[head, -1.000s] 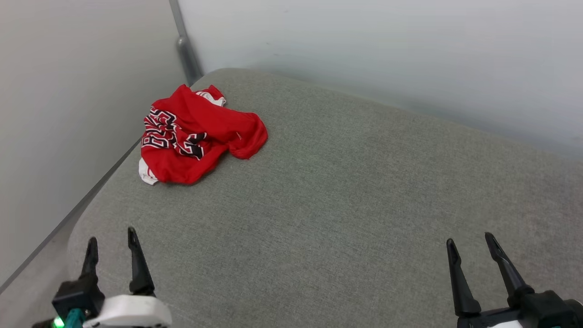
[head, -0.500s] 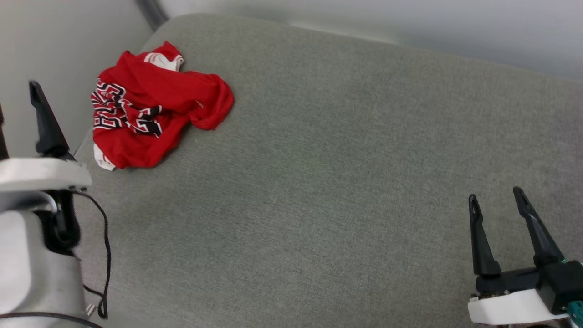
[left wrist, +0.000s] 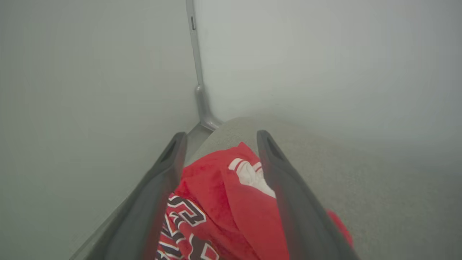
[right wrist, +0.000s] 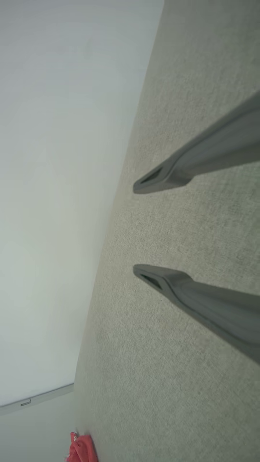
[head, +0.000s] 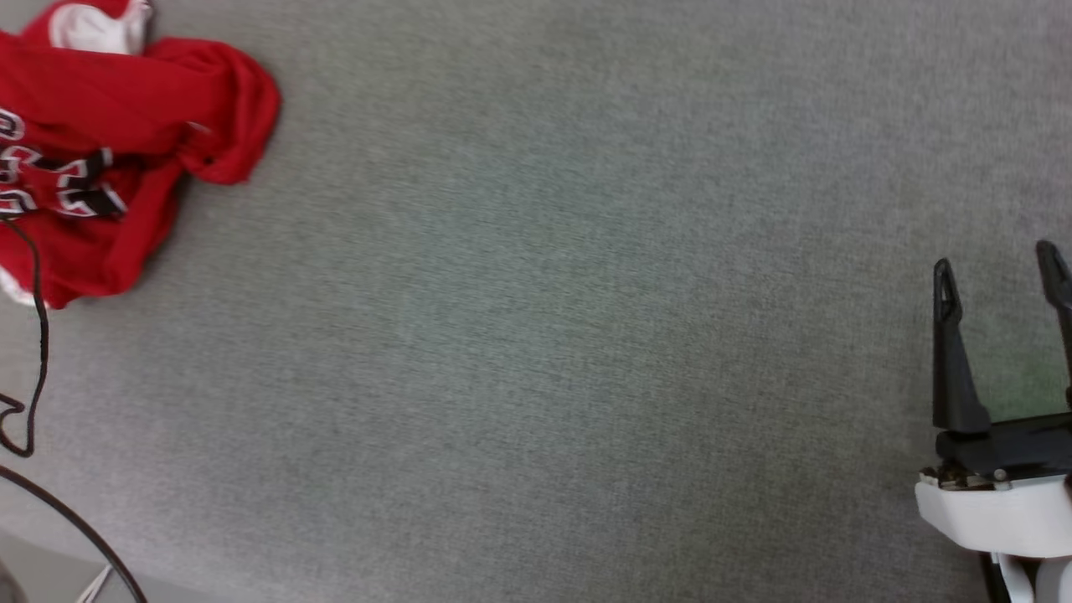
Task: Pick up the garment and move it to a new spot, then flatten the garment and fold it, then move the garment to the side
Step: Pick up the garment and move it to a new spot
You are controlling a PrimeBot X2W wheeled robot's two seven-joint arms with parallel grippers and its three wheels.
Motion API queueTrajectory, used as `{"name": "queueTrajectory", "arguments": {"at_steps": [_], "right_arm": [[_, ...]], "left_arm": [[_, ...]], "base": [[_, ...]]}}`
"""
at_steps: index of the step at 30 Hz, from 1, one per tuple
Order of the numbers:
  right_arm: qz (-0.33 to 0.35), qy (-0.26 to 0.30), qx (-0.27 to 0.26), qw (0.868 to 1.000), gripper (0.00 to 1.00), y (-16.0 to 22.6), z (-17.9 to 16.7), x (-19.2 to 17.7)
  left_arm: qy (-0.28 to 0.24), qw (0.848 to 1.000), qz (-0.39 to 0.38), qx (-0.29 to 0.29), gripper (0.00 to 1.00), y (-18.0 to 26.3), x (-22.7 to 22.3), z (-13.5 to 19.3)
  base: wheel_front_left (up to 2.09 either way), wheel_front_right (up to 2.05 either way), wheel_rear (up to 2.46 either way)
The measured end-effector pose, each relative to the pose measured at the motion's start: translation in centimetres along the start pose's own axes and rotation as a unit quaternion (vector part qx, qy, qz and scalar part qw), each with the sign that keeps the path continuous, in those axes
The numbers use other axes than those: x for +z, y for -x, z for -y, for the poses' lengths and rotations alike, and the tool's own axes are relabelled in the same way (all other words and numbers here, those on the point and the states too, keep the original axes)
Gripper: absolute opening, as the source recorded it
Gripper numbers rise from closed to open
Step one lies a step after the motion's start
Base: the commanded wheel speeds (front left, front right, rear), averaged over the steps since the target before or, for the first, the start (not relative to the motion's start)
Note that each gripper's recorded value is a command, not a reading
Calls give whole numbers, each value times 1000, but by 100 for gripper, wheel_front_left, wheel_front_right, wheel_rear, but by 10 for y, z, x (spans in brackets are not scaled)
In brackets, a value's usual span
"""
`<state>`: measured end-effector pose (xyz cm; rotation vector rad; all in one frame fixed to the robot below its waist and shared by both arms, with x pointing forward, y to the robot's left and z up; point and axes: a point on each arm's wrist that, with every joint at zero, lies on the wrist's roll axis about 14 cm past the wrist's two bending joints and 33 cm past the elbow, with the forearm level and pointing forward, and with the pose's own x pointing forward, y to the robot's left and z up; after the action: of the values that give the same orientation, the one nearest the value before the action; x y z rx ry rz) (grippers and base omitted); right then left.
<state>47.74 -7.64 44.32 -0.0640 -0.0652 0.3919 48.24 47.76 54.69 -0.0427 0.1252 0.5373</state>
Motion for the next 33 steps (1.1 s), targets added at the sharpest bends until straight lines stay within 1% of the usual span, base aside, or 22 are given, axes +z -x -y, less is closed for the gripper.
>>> {"name": "queueTrajectory", "arguments": {"at_steps": [3,5,8,10,12,13,15,17,19,20,21,24,29,33], "right_arm": [[-4,5,-6,1000,100,-1,9,-8],[-8,9,-9,1000,100,-1,13,-13],[-11,13,-16,1000,100,-2,20,-19],[-16,14,-20,1000,100,-1,24,-24],[-23,16,-22,999,100,1,26,-30],[-26,17,-24,999,100,2,28,-33],[-33,19,-26,999,100,4,30,-38],[-38,20,-25,999,100,5,30,-40],[-38,20,-23,999,100,5,29,-41],[-38,20,-22,999,100,5,29,-41],[-39,20,-21,999,100,4,28,-41],[-37,20,-17,999,100,4,26,-39],[-30,17,-9,999,100,4,19,-30],[-18,9,-2,1000,100,5,10,-16]], "left_arm": [[-11,994,-105,-13,100,-14,-44,12],[-11,985,-172,-28,100,-16,-71,24],[-12,967,-250,-44,100,-17,-102,33],[-19,950,-309,-49,100,-11,-125,35],[-29,927,-369,-55,100,0,-152,36],[-18,917,-395,-60,100,6,-165,40],[-14,899,-431,-68,100,15,-181,44],[-23,891,-447,-69,100,18,-184,41],[-18,888,-454,-70,100,22,-187,41],[-18,888,-454,-71,48,22,-187,41],[-24,888,-454,-73,0,23,-187,41],[-29,890,-449,-75,0,26,-185,38],[-45,910,-405,-79,0,23,-161,31],[-68,933,-340,-96,0,14,-112,31]], "base": [[0,0,0],[0,0,0],[0,0,0],[0,0,0],[0,0,0],[0,0,0],[0,0,0],[0,0,0],[0,0,0],[0,0,0],[0,0,0],[0,0,0],[0,0,0],[0,0,0]]}}
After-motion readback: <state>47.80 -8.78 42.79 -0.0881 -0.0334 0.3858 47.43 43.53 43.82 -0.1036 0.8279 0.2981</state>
